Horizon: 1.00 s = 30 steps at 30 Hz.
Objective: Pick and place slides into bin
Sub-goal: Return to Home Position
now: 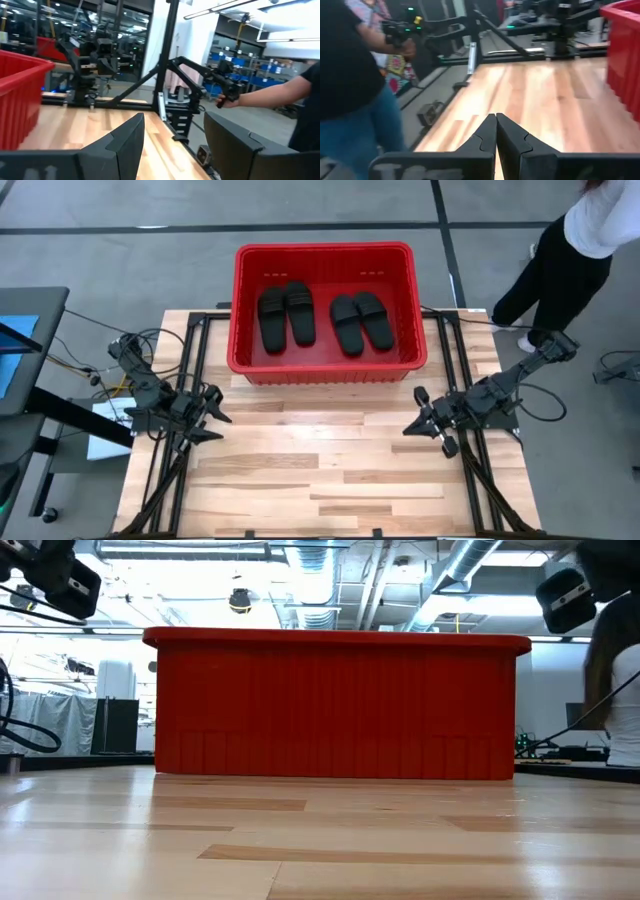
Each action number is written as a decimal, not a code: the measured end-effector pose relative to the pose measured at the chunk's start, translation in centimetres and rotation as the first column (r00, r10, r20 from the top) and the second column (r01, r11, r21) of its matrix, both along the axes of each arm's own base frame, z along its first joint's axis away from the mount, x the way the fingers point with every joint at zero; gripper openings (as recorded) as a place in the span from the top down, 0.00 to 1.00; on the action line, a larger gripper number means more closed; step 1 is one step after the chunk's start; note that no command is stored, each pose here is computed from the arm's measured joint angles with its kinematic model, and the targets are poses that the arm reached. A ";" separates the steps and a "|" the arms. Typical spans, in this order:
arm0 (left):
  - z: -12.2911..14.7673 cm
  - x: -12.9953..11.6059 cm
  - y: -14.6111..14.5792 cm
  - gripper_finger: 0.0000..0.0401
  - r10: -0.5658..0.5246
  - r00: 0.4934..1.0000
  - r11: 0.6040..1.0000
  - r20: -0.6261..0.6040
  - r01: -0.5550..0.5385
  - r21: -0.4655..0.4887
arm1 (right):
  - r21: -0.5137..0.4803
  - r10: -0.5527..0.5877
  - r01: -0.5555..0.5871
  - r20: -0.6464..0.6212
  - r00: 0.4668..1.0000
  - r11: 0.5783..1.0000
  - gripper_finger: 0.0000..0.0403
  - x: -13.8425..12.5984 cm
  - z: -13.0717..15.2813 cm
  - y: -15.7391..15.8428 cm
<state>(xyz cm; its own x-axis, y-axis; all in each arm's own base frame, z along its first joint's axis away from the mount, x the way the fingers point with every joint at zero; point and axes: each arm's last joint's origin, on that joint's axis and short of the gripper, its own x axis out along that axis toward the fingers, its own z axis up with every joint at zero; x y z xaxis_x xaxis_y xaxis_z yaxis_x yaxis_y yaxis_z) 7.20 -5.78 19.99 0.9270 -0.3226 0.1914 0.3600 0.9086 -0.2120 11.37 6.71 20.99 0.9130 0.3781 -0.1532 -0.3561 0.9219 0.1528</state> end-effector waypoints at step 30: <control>-1.0 0.2 0.6 0.51 0.181 0.983 0.983 0.011 -0.180 -0.042 | 0.040 -0.082 0.078 0.095 0.992 0.996 1.00 -0.4 -4.8 -0.5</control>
